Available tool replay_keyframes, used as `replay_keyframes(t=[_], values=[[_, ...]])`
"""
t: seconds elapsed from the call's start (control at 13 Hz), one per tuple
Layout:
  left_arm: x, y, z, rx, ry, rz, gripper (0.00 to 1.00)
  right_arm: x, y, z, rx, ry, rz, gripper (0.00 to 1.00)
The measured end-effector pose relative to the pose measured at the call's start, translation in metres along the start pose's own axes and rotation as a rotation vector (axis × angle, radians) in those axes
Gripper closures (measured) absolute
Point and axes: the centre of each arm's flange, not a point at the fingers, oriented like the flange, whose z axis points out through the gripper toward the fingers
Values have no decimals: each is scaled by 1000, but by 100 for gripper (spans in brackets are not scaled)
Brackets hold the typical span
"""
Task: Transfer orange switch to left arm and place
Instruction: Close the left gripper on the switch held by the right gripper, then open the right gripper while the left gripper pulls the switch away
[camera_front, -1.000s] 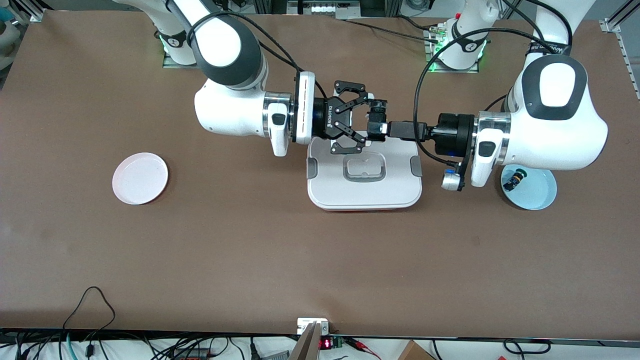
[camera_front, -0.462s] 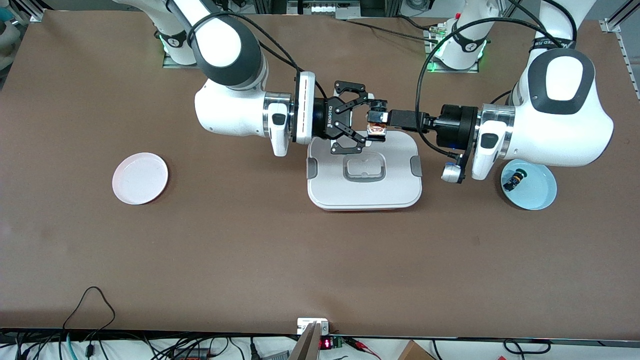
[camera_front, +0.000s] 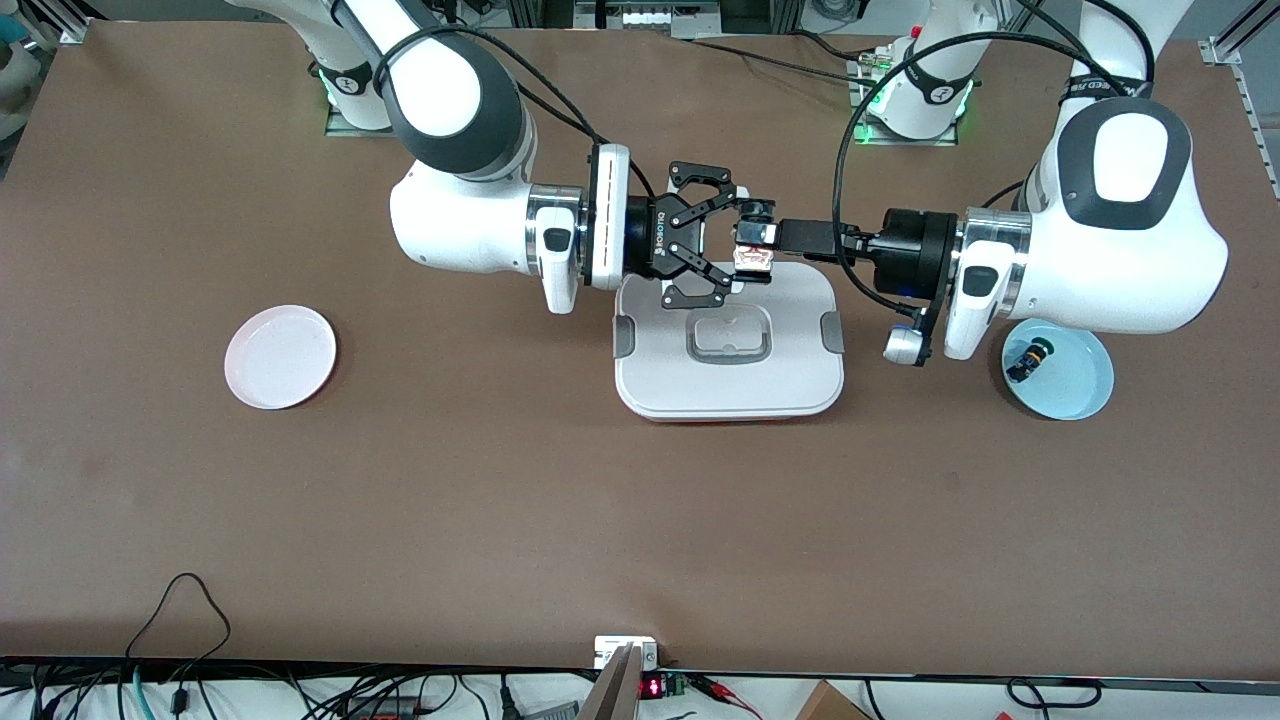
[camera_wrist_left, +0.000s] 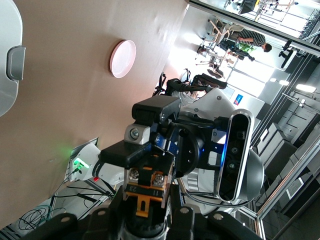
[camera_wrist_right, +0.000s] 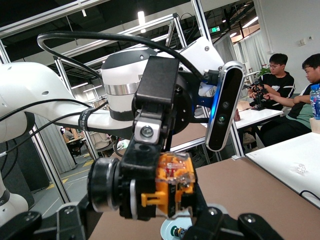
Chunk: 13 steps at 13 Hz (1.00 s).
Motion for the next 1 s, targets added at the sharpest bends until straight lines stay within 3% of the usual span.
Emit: replay_keyframes(t=[0.23, 0.31, 0.46, 1.0], values=[[0, -1, -1, -1, -4, -1, 63, 0, -1, 1, 0, 2, -11, 28], [1, -2, -5, -3, 0, -8, 63, 0, -1, 1, -1, 1, -35, 22], [2, -8, -29, -12, -6, -19, 66, 0, -1, 1, -2, 6, -53, 1], [-2, -29, -99, -43, -23, -48, 66, -1, -1, 1, -5, 8, -53, 0]])
